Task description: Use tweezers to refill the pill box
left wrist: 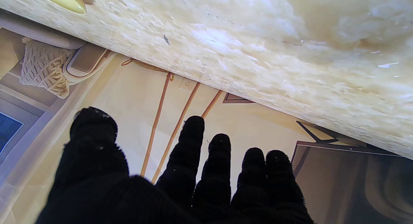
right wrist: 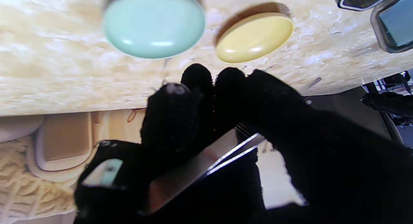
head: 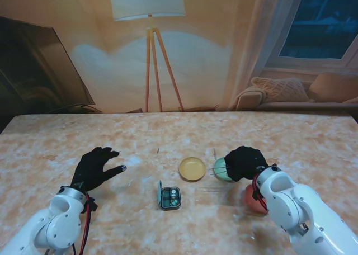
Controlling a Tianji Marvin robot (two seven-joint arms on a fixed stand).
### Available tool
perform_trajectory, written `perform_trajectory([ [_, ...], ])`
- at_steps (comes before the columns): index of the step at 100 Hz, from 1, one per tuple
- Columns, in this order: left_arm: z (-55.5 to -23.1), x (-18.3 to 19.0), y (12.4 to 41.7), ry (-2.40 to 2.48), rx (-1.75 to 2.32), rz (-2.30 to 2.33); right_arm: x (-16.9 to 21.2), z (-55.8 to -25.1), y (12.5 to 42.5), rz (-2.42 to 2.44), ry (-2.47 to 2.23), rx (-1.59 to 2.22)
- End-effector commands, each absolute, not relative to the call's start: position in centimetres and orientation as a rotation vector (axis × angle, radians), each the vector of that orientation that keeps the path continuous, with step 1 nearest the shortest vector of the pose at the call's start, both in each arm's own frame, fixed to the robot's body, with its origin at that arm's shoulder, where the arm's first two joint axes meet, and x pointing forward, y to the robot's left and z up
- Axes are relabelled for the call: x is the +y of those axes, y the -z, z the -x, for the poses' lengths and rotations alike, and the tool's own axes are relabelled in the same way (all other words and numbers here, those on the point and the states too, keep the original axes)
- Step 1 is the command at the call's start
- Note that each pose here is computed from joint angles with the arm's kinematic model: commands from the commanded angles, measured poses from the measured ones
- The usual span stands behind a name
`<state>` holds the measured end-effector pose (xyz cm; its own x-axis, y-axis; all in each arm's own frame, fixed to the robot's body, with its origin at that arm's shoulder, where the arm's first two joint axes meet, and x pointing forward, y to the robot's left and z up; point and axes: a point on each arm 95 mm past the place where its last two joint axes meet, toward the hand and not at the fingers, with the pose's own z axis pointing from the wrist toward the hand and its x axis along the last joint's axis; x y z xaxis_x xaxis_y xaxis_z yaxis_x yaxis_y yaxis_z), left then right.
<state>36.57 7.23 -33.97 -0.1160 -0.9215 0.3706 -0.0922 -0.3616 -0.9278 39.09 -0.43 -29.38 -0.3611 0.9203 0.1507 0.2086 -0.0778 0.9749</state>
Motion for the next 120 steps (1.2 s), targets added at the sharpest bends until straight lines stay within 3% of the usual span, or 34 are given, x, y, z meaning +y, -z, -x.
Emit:
perform_trajectory([
  [1, -36.8, 6.9, 33.6, 1.561, 1.172, 1.467, -1.1, -38.2, 30.1, -1.252, -1.454, 1.616],
  [60, -37.5, 6.1, 33.6, 1.595, 1.188, 1.444, -6.1, -34.1, 30.2, -1.359, -1.25, 1.628],
  [120, -37.3, 5.8, 34.0, 1.608, 1.19, 1.445, -10.9, -34.0, 32.6, -1.396, -0.962, 1.684],
])
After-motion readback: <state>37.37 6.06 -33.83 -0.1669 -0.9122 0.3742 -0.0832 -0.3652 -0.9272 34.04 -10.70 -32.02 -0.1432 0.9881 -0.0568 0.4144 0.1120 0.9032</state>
